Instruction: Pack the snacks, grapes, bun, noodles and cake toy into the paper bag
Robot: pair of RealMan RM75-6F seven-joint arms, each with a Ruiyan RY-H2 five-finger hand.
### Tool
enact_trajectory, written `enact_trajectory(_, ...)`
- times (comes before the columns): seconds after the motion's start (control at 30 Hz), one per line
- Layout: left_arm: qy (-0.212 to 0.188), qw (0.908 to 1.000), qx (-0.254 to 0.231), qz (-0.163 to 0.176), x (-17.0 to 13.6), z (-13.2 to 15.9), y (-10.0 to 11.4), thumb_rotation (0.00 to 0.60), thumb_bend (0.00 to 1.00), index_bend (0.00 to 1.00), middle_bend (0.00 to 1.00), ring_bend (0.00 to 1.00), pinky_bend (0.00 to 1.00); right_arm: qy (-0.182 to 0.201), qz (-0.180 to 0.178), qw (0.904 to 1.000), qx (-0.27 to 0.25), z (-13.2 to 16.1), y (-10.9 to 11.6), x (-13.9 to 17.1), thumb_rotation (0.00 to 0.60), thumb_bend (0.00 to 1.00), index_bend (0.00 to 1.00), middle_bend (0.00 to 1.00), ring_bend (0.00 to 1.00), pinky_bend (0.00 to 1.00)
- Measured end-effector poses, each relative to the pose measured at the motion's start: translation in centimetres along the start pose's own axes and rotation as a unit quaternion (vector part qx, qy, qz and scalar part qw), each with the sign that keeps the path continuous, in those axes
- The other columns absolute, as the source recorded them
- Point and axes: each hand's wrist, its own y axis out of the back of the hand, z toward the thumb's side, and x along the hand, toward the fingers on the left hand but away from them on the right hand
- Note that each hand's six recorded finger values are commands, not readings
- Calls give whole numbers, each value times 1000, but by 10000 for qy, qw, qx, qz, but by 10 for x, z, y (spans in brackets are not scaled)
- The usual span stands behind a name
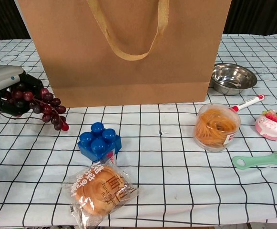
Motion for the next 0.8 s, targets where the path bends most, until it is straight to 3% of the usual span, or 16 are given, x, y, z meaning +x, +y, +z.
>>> enact_trajectory(0.23,-305,9967,-343,670,-7,11,25,600,610,598,670,536,622,-23,-33,10000,-2,-1,2,0,600,190,83,87,199,252)
enact_trajectory(0.47,-876,9827,-823,1406,-25,31,66,600,606,598,670,536,622,-34,-25,10000,19,0,1,0,600,191,83,87,200,252)
enact_trajectory(0.67,-1243,9686,-1132,1830,-36,48,114,600,605,599,670,536,622,-57,-41,10000,28,-1,2,1,600,190,83,87,200,252)
enact_trajectory(0.8,-1445,9586,-1207,2138,-32,61,159,600,604,591,663,536,622,-90,-60,9999,21,-2,3,0,600,191,82,87,200,252)
